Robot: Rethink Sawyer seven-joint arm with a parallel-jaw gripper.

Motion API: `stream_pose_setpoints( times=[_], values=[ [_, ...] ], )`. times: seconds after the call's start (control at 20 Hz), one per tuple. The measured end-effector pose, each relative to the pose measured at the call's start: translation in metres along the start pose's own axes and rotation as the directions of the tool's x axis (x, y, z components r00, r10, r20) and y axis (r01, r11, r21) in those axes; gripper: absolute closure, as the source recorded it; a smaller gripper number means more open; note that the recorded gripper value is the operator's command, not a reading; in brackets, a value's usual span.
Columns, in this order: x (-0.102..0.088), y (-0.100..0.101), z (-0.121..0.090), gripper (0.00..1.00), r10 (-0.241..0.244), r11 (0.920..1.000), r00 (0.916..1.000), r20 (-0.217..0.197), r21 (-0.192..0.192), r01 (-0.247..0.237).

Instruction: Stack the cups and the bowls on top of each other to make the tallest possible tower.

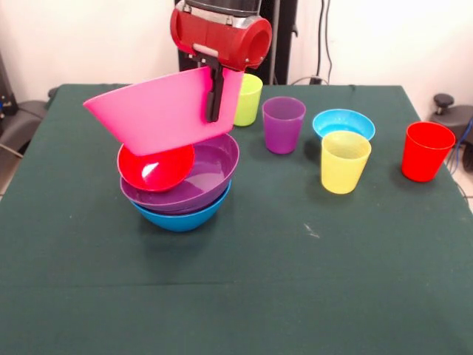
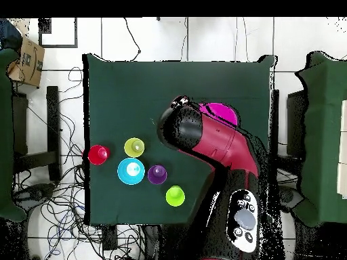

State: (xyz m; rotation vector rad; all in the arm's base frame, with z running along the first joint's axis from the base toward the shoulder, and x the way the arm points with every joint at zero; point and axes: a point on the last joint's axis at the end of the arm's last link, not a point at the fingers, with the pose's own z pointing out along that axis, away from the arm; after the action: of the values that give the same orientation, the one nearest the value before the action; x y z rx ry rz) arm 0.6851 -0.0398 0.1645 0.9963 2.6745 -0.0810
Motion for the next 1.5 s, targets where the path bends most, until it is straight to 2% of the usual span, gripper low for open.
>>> stream_pose_setpoints(
  times=[0.4,0.65,0.85,0.9,1.1,1.5],
  values=[
    [0.004,-0.005,-0.001,1.0,0.0,0.9998,0.9998,-0.019,0.018,0.0],
    [0.015,-0.007,-0.001,1.0,-0.004,0.9993,0.9979,-0.065,0.037,0.006],
    [0.028,-0.008,-0.003,1.0,-0.008,0.9982,0.9922,-0.124,0.057,0.015],
    [0.035,-0.008,-0.004,1.0,-0.01,0.9974,0.988,-0.154,0.068,0.021],
    [0.047,-0.009,-0.008,1.0,-0.015,0.9953,0.9798,-0.2,0.091,0.034],
    [0.066,-0.009,-0.008,1.0,-0.025,0.9928,0.9732,-0.228,0.109,0.051]
  ],
)
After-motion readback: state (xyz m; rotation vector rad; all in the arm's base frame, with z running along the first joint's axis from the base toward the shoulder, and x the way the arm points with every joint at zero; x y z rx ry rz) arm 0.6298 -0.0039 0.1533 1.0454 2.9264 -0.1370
